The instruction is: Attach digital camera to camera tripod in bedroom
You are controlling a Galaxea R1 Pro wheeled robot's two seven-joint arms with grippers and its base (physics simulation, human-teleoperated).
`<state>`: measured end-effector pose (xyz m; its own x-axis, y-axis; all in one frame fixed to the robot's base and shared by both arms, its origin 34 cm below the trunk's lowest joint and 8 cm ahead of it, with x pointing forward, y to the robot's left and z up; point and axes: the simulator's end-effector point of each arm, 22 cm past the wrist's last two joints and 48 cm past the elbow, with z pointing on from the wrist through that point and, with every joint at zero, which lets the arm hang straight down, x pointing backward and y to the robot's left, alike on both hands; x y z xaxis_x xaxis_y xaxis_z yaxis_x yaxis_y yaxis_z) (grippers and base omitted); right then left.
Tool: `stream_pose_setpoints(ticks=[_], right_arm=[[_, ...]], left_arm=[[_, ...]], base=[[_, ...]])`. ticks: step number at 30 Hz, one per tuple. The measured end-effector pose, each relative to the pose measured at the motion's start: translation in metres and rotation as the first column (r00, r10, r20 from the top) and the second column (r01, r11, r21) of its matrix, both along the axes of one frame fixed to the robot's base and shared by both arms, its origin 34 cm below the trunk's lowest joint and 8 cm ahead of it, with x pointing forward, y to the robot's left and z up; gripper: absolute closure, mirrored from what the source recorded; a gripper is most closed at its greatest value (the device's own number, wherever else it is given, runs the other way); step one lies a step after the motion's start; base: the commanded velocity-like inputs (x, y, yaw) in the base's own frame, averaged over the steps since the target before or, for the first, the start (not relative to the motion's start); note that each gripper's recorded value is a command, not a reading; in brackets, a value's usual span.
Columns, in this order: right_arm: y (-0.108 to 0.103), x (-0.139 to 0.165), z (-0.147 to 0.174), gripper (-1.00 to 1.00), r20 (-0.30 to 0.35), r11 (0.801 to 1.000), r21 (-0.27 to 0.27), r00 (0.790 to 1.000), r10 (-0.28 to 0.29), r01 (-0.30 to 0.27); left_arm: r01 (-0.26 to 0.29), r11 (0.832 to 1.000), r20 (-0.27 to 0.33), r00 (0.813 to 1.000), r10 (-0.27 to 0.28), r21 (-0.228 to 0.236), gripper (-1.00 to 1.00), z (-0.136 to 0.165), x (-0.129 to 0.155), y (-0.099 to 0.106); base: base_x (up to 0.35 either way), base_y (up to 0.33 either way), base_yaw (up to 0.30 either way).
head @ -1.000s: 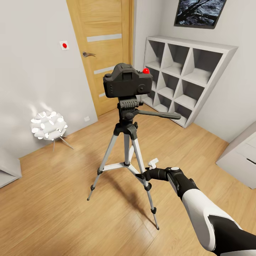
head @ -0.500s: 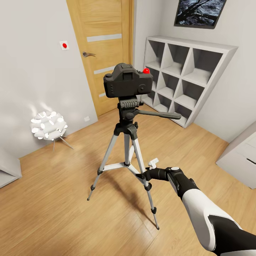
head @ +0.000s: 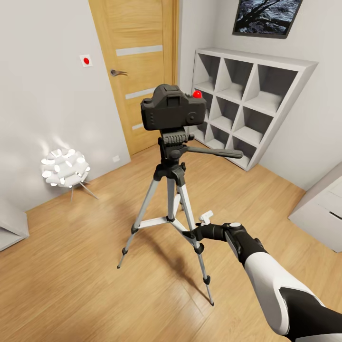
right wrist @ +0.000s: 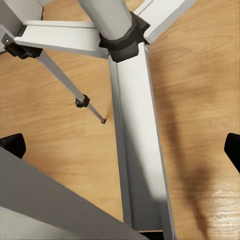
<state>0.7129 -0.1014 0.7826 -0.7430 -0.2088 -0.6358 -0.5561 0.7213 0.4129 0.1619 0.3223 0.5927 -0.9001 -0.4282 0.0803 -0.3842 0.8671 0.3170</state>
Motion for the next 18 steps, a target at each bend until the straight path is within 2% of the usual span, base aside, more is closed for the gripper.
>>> stream_pose_setpoints(ticks=[9, 18], right_arm=[[-0.008, 0.001, -0.001, -1.0, 0.001, 1.0, -0.011, 1.0, -0.004, 0.004], [-0.01, 0.002, -0.002, -1.0, 0.002, 1.0, -0.013, 1.0, -0.004, 0.004]], left_arm=[[-0.003, 1.0, 0.0, 1.0, 0.003, -0.015, -1.0, -0.001, -0.001, -0.013], [-0.004, 1.0, 0.0, 1.0, 0.004, -0.017, -1.0, -0.001, -0.001, -0.015]], base=[[-0.018, -0.016, 0.0], [-0.175, -0.152, 0.0]])
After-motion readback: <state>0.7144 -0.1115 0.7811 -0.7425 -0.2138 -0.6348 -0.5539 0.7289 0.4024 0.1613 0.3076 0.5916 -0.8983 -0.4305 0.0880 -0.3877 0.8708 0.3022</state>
